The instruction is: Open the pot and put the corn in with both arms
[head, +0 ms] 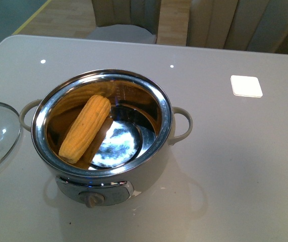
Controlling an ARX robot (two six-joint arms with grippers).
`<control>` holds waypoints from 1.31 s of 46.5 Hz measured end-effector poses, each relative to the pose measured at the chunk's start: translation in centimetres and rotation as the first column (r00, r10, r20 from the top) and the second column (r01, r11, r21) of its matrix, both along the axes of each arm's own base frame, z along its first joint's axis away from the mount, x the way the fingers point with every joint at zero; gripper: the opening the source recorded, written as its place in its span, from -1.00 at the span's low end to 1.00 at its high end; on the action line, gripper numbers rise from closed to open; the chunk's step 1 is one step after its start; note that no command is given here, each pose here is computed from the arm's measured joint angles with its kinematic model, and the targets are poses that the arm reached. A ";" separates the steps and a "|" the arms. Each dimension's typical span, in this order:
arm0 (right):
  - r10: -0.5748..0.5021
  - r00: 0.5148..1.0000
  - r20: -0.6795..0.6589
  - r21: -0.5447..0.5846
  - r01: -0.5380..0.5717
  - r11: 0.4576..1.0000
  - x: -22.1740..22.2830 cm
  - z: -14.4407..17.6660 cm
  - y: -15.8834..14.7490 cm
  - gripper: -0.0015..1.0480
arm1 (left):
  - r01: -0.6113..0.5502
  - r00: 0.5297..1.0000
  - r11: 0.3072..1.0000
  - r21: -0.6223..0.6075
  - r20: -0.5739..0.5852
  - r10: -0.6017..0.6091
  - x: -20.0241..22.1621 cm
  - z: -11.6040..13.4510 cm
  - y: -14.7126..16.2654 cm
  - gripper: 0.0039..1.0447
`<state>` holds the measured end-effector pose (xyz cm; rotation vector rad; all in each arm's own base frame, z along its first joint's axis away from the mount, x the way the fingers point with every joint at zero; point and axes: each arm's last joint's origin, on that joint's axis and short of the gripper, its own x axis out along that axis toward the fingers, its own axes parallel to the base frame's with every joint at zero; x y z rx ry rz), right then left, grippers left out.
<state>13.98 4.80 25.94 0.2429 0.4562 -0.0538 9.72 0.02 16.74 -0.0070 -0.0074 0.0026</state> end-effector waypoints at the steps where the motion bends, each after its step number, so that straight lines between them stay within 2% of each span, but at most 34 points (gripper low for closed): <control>1: -0.006 1.000 0.021 -0.013 0.006 1.000 -0.5 0.0 -0.1 0.81 | 0.000 1.000 1.000 0.000 0.000 0.000 0.0 0.0 0.0 0.87; 4: 0.003 0.977 0.211 -0.036 0.005 0.999 -1.6 -0.6 -0.4 0.63 | 0.001 1.000 1.000 0.000 0.000 -0.001 0.0 0.0 0.0 0.87; 6: 0.039 0.934 0.356 -0.084 -0.009 0.996 -3.0 -1.4 -1.0 0.43 | 0.000 1.000 1.000 0.000 0.000 0.000 0.0 0.0 0.0 0.87; 9: 0.079 0.897 0.435 -0.147 -0.016 0.989 -4.1 -2.3 -1.8 0.16 | 0.000 1.000 1.000 0.000 0.000 0.000 0.0 0.0 0.0 0.87; 14: 0.104 0.899 0.426 -0.209 -0.014 0.978 -4.2 -4.1 -2.5 -0.23 | 0.000 1.000 1.000 0.000 0.000 0.000 0.0 0.0 0.0 0.87; 24: 0.112 0.898 0.425 -0.238 -0.009 0.971 -4.2 -5.9 -3.5 -0.96 | 0.000 1.000 1.000 0.000 0.000 0.000 0.0 0.0 0.0 0.87; 29: 0.140 0.895 0.423 -0.239 -0.039 0.970 -4.2 -6.6 -4.1 -0.96 | 0.000 1.000 1.000 0.000 0.000 0.000 0.0 0.0 0.0 0.87; 34: 0.101 0.902 0.421 -0.239 0.003 0.971 -4.2 -7.2 -4.7 -0.96 | 0.000 1.000 1.000 0.000 0.000 0.000 0.0 0.0 0.0 0.87; 61: 0.103 0.888 0.448 -0.238 0.007 0.971 -4.3 -8.7 -4.8 -0.96 | 0.000 1.000 1.000 0.000 0.000 0.000 0.0 0.0 0.0 0.87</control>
